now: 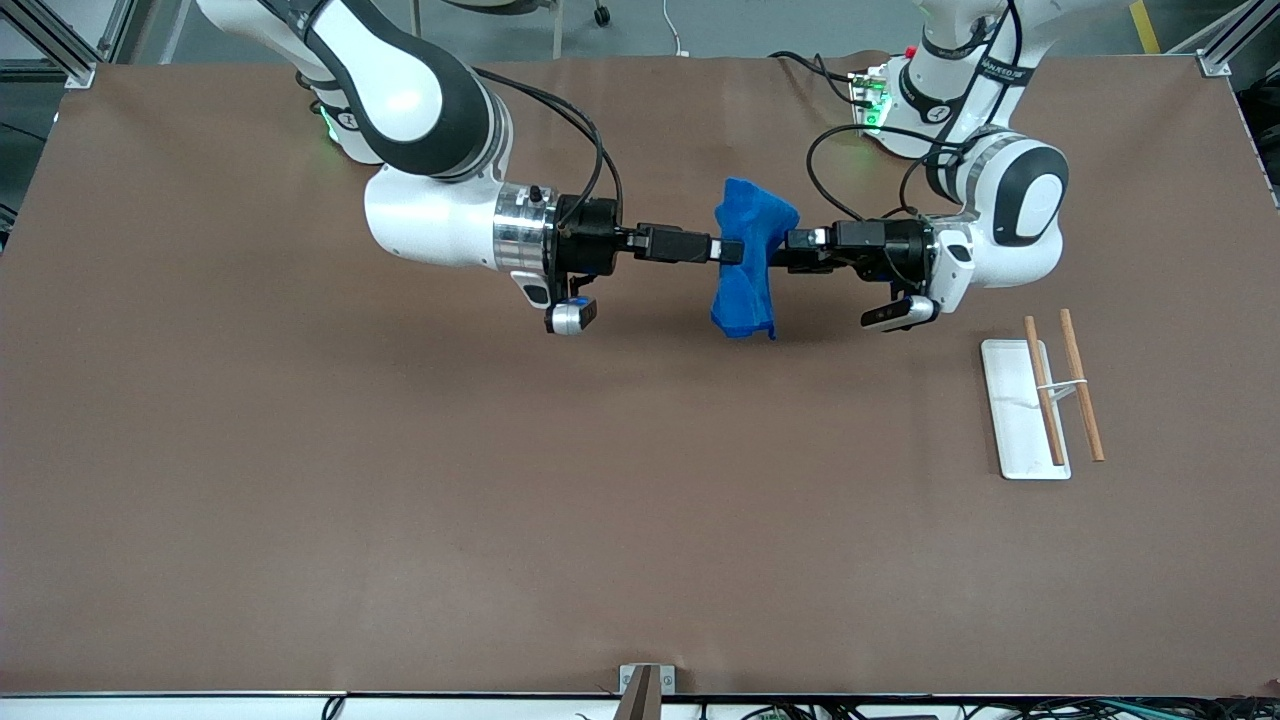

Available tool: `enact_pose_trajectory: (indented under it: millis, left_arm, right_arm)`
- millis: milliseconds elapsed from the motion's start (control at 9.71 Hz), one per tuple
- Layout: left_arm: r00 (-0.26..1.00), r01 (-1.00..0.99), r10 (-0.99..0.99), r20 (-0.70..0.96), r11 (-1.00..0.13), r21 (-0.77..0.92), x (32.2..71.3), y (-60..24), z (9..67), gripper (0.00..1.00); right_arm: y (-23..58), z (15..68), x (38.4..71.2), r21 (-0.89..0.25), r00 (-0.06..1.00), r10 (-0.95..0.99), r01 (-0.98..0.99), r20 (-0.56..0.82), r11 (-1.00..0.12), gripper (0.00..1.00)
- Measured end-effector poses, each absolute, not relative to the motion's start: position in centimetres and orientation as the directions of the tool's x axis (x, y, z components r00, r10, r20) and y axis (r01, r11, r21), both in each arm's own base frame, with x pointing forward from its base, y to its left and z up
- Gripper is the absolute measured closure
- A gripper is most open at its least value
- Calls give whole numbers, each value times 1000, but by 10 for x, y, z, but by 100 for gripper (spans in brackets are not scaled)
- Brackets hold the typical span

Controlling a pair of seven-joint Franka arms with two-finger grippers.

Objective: Right arm passes towel to left arm to hang
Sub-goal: 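Grasp the towel with the left gripper while the right gripper holds it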

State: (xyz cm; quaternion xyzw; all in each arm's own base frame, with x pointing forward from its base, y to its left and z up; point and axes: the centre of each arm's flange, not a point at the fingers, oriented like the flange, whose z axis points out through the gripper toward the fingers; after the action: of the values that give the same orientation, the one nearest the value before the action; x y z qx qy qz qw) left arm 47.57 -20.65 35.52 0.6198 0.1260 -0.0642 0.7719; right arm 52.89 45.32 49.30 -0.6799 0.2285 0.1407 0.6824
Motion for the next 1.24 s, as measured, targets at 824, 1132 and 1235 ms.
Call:
enact_pose_trajectory:
  millis: [824, 1132, 1235]
  left_arm:
    - [952, 232, 132, -277, 284, 930, 478, -231, 343, 13]
    - [949, 203, 175, -261, 292, 935, 493, -230, 356, 18]
    - [948, 200, 185, -258, 285, 938, 495, -230, 357, 23]
  right_arm:
    - [453, 494, 530, -865, 857, -122, -500, -501, 38, 87]
    - [452, 494, 530, -865, 857, -124, -500, -500, 38, 87]
    - [452, 494, 530, -866, 857, -125, -499, -500, 38, 87]
